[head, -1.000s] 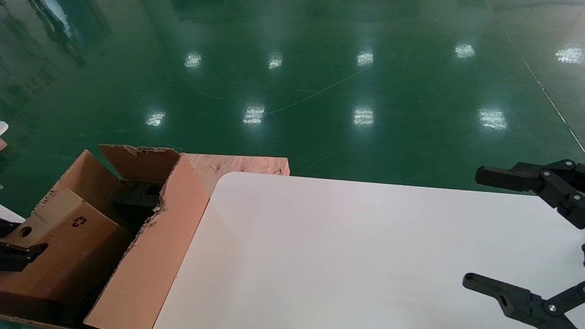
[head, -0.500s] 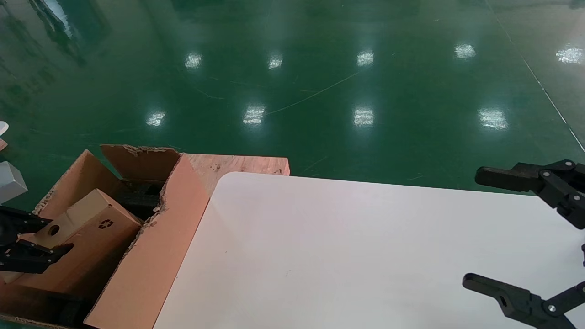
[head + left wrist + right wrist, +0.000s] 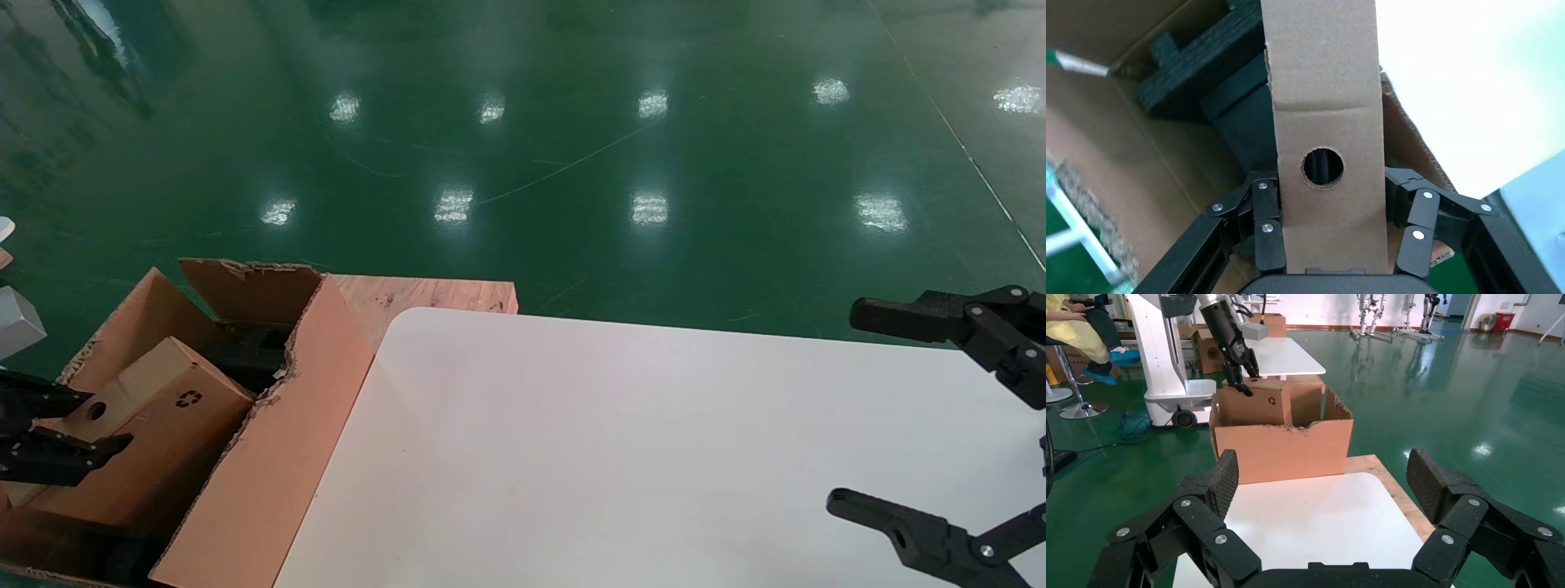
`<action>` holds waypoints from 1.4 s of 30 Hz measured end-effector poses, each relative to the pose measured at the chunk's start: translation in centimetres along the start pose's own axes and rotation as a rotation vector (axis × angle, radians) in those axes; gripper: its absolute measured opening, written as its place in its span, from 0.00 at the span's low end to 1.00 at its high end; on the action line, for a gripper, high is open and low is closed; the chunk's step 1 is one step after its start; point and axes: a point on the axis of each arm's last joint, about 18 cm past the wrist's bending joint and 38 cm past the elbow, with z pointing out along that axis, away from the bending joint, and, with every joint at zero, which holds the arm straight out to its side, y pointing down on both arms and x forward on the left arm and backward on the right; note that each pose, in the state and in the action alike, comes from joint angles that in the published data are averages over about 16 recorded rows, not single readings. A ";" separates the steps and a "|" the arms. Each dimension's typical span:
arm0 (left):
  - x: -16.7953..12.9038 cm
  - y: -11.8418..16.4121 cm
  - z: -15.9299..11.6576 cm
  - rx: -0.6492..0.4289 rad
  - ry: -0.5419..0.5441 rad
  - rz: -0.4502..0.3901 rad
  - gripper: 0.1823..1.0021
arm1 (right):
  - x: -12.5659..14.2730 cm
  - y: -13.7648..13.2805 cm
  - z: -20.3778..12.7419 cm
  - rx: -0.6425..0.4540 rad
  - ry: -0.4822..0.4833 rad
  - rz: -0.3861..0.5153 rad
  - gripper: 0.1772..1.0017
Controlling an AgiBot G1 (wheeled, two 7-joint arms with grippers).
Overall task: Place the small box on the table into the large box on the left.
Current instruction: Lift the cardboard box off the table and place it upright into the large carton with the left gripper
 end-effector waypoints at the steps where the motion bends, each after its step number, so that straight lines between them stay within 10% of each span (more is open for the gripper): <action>1: -0.1 0.1 -0.1 -0.004 -0.006 -0.010 0.27 | 0.0 0.0 0.0 0.000 0.000 0.000 1.00; 17: -0.5 1.2 -1.0 -0.042 -0.084 -0.114 0.27 | 0.0 0.0 0.0 0.000 0.000 0.000 1.00; 42: -0.3 1.7 -0.7 -0.009 -0.080 -0.048 0.27 | 0.0 0.0 0.0 0.000 0.000 0.000 1.00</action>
